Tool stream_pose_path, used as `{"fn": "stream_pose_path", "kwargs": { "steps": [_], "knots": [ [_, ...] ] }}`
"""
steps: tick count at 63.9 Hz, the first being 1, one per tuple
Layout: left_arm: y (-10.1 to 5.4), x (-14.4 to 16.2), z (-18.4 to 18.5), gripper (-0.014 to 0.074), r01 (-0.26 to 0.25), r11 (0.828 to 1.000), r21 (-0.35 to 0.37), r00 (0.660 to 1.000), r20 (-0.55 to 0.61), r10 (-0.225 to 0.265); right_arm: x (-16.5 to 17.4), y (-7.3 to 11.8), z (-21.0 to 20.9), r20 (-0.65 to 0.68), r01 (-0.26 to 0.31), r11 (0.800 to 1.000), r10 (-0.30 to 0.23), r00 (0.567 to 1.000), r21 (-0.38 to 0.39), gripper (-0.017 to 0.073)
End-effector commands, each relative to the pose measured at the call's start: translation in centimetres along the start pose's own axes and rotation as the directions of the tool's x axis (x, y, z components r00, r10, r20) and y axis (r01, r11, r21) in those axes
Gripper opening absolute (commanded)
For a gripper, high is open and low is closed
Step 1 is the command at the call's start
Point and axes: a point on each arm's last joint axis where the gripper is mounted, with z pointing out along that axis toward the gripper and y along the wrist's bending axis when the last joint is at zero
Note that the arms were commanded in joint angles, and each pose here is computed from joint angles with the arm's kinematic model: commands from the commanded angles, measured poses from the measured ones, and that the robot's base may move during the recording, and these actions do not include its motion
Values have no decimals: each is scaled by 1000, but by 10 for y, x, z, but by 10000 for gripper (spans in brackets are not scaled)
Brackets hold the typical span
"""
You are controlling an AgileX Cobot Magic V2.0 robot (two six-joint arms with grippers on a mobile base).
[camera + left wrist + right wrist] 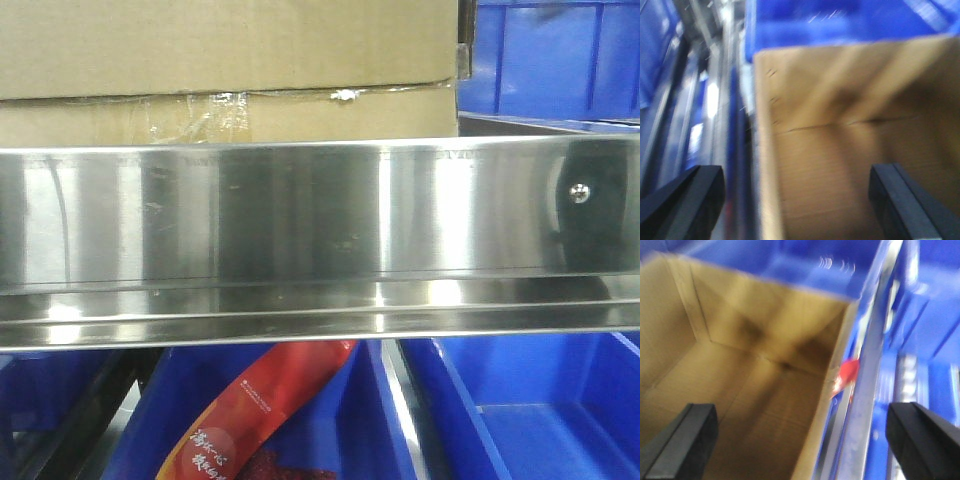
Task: Grab carton from right shelf to conveyor
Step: 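Close both grippers on the carton's opposite side walls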
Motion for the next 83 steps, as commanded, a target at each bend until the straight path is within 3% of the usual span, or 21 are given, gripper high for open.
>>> {"fn": "stream_pose_path", "kwargs": {
  "steps": [1, 18, 48, 69, 74, 77, 83],
  "knots": [
    [-1, -2, 7, 485, -9, 1000, -30, 1000, 4, 9, -1, -11, 12, -4, -15, 999, 15, 1000, 47, 559],
    [6, 1, 45, 485, -2, 997, -72, 998, -70, -3, 6, -34, 54, -90, -117, 993, 118, 989, 8, 559],
    [19, 10, 95, 485, 33, 995, -95, 983, -176, -49, 16, -32, 93, -169, -110, 994, 109, 980, 3, 559],
    [12, 18, 122, 483, 41, 998, -57, 969, -240, -54, 19, -32, 103, -189, -111, 994, 110, 976, 6, 554],
    [12, 18, 122, 461, 45, 998, -52, 969, -241, -56, 21, -32, 108, -199, -111, 994, 110, 974, 7, 496],
    [12, 18, 122, 422, 45, 998, -52, 969, -241, -56, 22, -32, 110, -202, -111, 994, 110, 973, 8, 414],
    [12, 18, 122, 248, 45, 998, -52, 969, -241, -56, 22, -32, 111, -204, -111, 994, 110, 973, 8, 204]
  ]
}}
